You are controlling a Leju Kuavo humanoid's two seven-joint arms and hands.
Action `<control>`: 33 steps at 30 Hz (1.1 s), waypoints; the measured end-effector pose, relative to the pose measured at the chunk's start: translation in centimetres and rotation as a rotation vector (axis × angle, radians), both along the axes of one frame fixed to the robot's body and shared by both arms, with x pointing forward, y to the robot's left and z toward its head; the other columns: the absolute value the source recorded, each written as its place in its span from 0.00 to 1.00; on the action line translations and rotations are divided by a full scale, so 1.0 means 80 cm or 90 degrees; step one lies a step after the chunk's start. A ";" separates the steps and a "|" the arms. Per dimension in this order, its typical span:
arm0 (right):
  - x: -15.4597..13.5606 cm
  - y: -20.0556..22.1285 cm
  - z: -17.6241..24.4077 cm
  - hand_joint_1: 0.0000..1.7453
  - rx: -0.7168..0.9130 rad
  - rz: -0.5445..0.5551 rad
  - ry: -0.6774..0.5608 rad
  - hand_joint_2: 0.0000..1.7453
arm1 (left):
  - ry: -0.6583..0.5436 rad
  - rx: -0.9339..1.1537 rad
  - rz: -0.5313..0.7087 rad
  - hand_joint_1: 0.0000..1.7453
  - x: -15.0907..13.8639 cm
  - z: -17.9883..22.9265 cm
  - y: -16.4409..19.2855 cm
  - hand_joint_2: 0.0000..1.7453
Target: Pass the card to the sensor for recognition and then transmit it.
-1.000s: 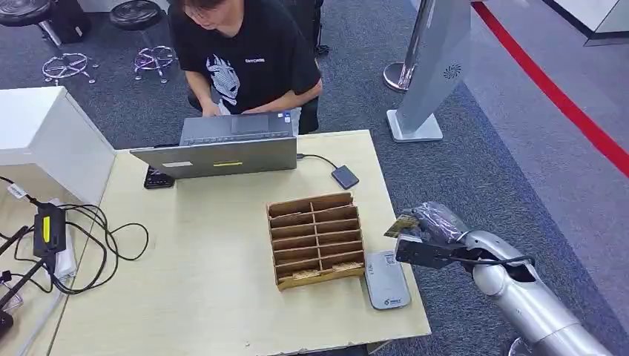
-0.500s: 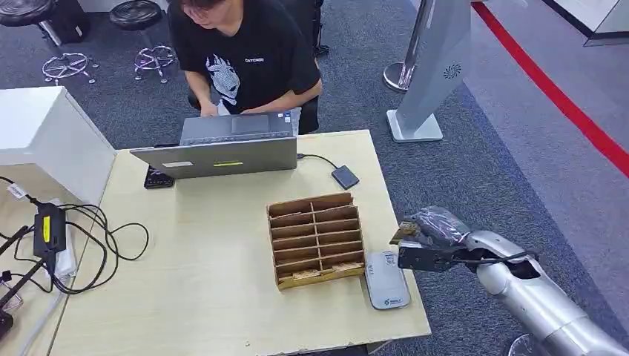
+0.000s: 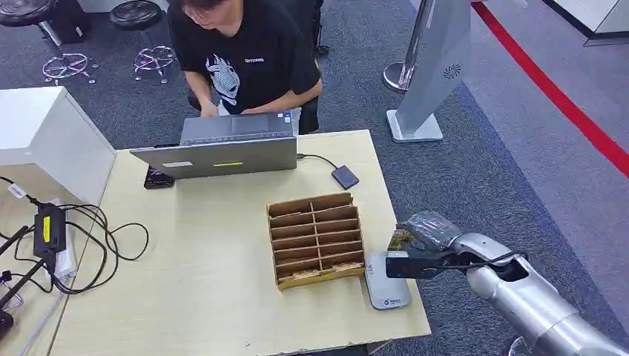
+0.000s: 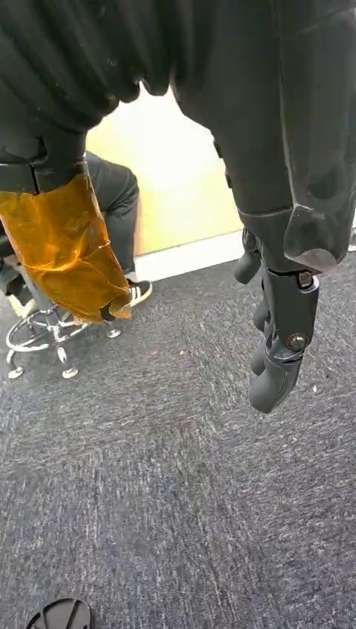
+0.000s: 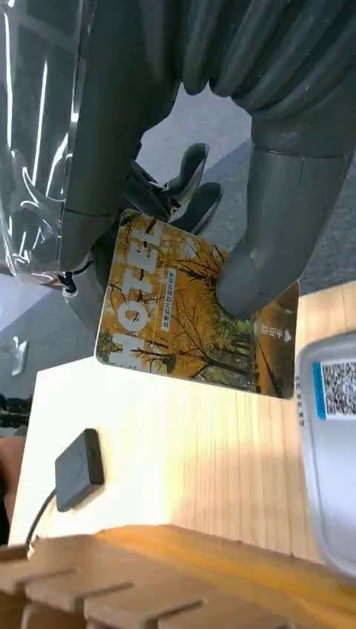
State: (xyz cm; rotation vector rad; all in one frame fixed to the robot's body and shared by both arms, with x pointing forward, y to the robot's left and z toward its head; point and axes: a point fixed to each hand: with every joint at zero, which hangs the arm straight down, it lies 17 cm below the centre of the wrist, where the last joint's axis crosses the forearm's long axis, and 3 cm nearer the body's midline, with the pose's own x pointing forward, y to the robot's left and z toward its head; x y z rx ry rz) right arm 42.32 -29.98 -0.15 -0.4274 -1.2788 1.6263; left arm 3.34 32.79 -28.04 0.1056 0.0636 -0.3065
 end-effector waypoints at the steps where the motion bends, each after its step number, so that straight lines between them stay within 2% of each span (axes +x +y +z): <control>1: 0.000 0.002 0.000 1.00 -0.002 0.003 0.000 1.00 | 0.000 0.000 0.000 0.00 0.000 0.000 0.000 1.00; 10: 0.003 0.013 0.002 1.00 -0.008 0.004 -0.013 1.00 | 0.000 0.000 0.000 0.00 0.000 0.000 0.000 1.00; 18: 0.012 0.008 0.015 1.00 -0.017 -0.016 -0.055 1.00 | 0.000 0.000 0.001 0.00 0.000 0.000 0.000 1.00; 23: 0.030 0.001 0.059 1.00 0.002 -0.049 -0.164 1.00 | -0.001 0.001 0.006 0.00 0.000 0.000 0.000 1.00; 28: 0.052 0.011 0.149 1.00 0.075 -0.098 -0.330 1.00 | -0.001 0.005 0.007 0.00 0.001 0.000 0.000 1.00; 33: 0.059 0.019 0.191 1.00 0.114 -0.115 -0.376 1.00 | 0.000 0.006 0.007 0.00 0.000 0.000 0.001 1.00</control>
